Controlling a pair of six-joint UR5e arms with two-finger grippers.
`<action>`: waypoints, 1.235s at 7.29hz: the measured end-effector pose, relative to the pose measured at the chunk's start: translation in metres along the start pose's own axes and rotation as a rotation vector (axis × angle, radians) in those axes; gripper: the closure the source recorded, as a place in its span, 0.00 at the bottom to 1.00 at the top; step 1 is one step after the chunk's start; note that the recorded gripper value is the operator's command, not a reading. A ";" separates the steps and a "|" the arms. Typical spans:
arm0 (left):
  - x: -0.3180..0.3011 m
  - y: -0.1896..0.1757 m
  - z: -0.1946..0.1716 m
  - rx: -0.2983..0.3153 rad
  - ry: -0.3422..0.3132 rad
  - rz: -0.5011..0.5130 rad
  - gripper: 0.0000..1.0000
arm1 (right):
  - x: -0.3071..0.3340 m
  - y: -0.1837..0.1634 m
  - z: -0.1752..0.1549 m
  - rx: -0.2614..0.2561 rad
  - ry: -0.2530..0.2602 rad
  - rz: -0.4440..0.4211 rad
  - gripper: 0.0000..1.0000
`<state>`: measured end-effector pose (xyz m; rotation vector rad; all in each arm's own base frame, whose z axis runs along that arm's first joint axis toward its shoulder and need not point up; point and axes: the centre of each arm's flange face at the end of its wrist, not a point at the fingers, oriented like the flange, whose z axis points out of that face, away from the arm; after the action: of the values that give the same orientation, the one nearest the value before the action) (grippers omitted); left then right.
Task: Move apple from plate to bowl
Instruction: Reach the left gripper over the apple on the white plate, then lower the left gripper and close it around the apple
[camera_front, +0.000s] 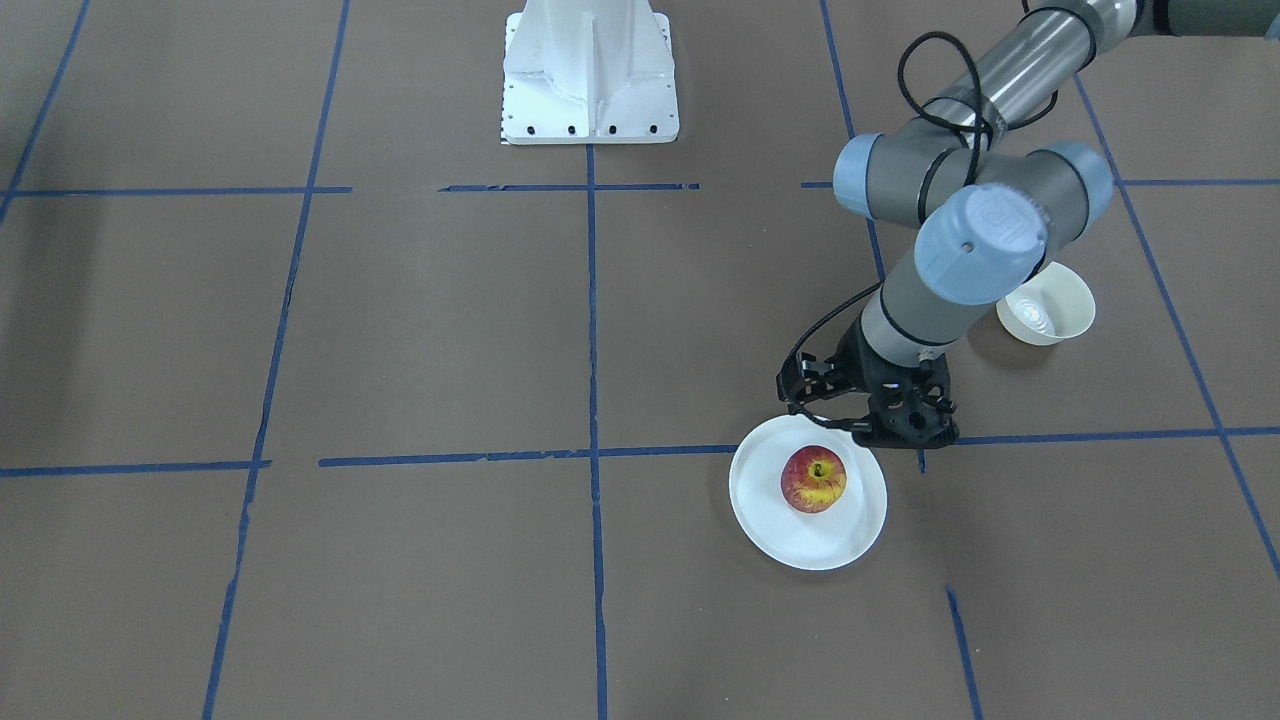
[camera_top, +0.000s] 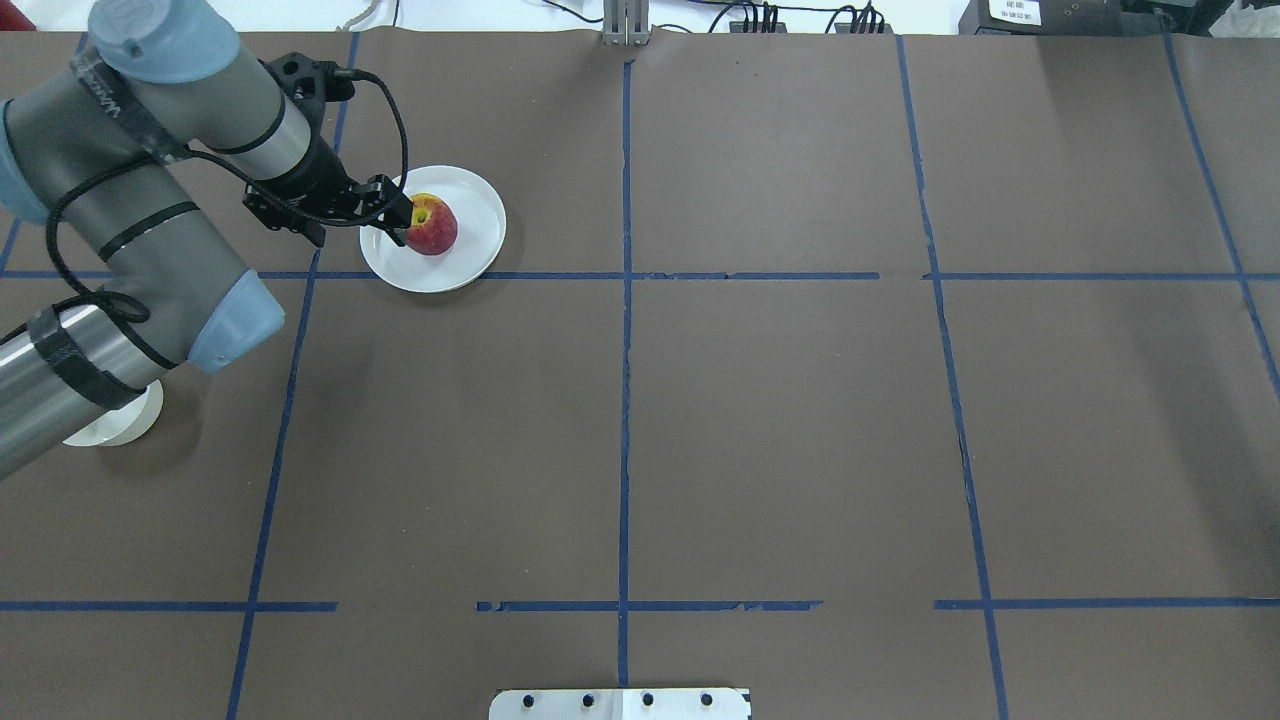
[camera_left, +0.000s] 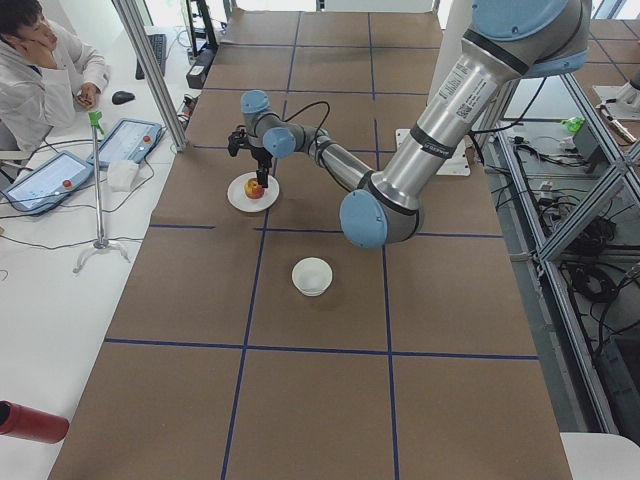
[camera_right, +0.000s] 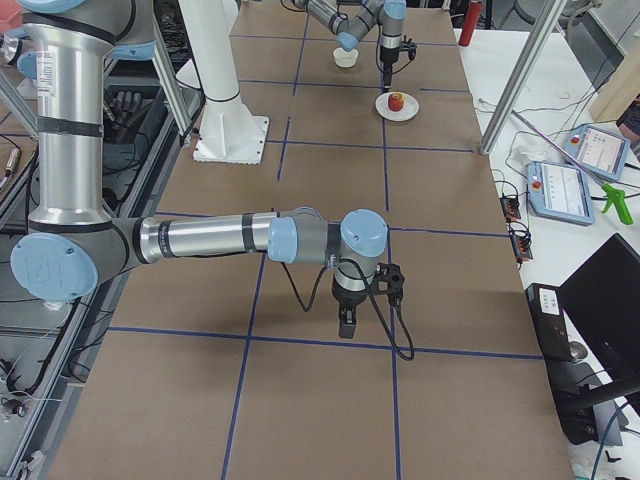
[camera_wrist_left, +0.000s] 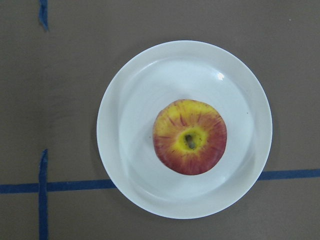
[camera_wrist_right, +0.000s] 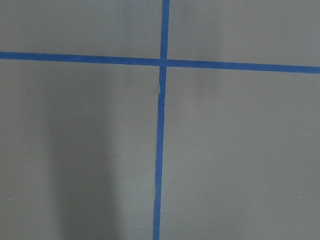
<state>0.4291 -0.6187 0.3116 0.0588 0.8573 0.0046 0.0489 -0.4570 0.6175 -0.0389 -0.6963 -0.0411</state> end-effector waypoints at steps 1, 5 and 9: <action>0.003 -0.015 0.014 0.024 -0.013 0.003 0.00 | 0.000 0.000 0.000 0.000 0.000 0.000 0.00; 0.003 -0.027 0.034 0.091 -0.060 0.018 0.01 | 0.000 0.000 0.000 0.000 0.001 0.000 0.00; 0.007 -0.018 0.057 0.108 -0.107 0.034 0.12 | 0.000 0.000 0.000 0.001 0.000 -0.001 0.00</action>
<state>0.4766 -0.6391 0.3424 0.1736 0.7493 -0.0133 0.0490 -0.4571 0.6171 -0.0381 -0.6960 -0.0417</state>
